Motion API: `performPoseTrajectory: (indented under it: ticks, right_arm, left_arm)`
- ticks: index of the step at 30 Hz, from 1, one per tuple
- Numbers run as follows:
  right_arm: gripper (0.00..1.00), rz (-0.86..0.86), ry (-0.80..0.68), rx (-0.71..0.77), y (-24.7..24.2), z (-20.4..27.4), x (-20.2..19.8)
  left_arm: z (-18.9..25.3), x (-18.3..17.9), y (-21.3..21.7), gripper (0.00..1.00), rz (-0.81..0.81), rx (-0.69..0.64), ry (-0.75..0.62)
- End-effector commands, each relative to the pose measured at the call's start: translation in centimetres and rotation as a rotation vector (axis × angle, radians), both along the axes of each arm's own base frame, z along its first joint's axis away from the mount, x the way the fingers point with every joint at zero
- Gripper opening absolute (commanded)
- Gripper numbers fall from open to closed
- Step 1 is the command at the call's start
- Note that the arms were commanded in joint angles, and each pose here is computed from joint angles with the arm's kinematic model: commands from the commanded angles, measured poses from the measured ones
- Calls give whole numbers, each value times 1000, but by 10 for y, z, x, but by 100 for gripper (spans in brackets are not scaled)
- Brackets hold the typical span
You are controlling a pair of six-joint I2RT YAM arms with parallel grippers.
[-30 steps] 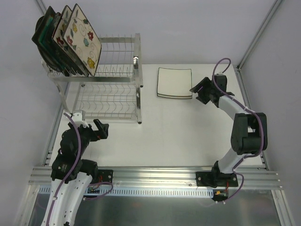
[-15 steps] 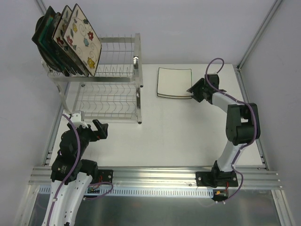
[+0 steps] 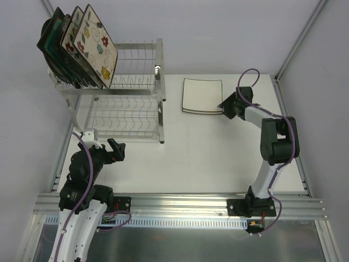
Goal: Load the plates into the dish rack
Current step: Grab a plate with the right arm
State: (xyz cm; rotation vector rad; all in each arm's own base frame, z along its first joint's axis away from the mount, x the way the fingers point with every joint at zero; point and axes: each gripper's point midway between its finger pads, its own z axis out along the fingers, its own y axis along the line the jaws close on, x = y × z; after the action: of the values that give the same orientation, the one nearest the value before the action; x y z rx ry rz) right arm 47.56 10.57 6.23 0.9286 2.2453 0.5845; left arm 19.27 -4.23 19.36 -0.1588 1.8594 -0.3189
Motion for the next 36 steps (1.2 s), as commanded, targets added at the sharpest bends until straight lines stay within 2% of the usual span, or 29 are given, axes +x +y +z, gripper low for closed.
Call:
performPoseTrajectory:
  ticks: [1, 17, 21, 28, 32, 36]
  right_arm:
    - [49, -24, -61, 11, 3, 18, 19]
    - [46, -63, -9, 16, 0, -7, 20]
    - [42, -78, 12, 10, -3, -17, 17]
    - [23, -86, 10, 0, -7, -18, 13]
    - [5, -83, -13, -1, -7, -7, 15]
    - [1, -80, -42, 5, -7, 8, 16]
  left_arm:
    - [3, 3, 1, 99, 10, -11, -15]
    - [2, 3, 1, 99, 12, -11, -13]
    - [2, 3, 1, 99, 14, -12, -13]
    - [2, 3, 1, 99, 13, -10, -10]
    - [3, 3, 1, 99, 10, -11, -13]
    - [3, 3, 1, 99, 11, -10, -16]
